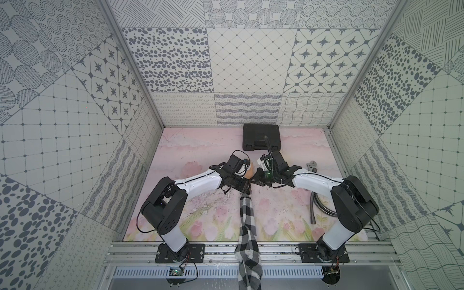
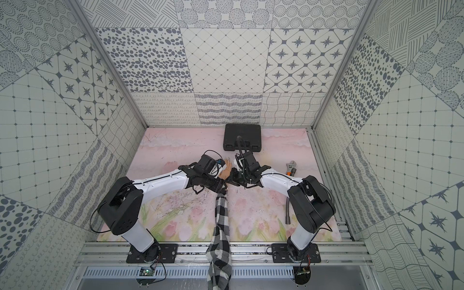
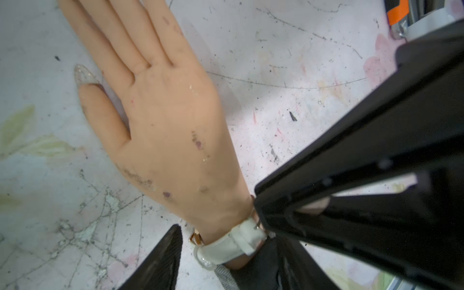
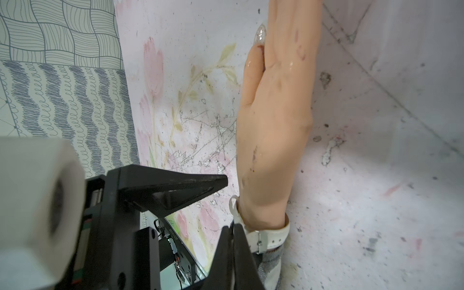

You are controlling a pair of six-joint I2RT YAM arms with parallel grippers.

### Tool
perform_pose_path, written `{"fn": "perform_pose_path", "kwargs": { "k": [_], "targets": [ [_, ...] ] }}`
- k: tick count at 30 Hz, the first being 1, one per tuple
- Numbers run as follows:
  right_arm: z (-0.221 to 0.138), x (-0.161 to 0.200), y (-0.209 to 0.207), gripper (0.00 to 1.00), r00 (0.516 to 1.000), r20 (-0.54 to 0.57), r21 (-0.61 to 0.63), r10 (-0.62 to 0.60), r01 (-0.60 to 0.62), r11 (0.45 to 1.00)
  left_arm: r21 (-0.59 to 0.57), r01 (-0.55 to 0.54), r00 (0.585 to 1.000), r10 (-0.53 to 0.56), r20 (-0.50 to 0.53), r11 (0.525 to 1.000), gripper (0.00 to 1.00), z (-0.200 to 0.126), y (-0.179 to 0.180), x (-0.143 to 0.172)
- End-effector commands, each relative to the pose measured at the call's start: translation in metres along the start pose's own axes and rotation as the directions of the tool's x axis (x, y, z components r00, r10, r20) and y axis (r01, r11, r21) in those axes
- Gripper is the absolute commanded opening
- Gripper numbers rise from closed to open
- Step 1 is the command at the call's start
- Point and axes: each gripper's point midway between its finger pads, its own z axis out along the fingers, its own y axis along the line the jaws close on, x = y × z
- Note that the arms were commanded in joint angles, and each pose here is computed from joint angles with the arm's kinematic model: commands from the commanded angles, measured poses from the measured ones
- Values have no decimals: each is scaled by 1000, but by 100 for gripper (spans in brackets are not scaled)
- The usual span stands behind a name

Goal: Take off the watch
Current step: Untie the watch from the hand.

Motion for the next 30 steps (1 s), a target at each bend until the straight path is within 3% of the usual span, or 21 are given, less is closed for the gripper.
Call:
{"fn": "perform_pose_path", "kwargs": {
  "k": [1,7,10,18,30],
  "targets": [
    [5,1,1,0,1000,-9,-37,-19,18,999,-35,-141,990,142,7,989,64,-11,6,-6],
    [4,1,-1,0,1000,-7,-39,-18,17,999,33,-329,935,321,147,944,76,-28,-7,-6],
    [4,1,-1,0,1000,-6,-41,-18,18,999,8,-370,916,363,171,929,77,-34,-1,-8],
    [4,1,1,0,1000,-7,-53,-19,18,998,27,-447,885,437,160,894,66,-30,2,-16],
    [3,1,1,0,1000,-2,-51,-17,17,999,88,-480,873,466,143,873,59,-17,-3,-10]
  ]
}}
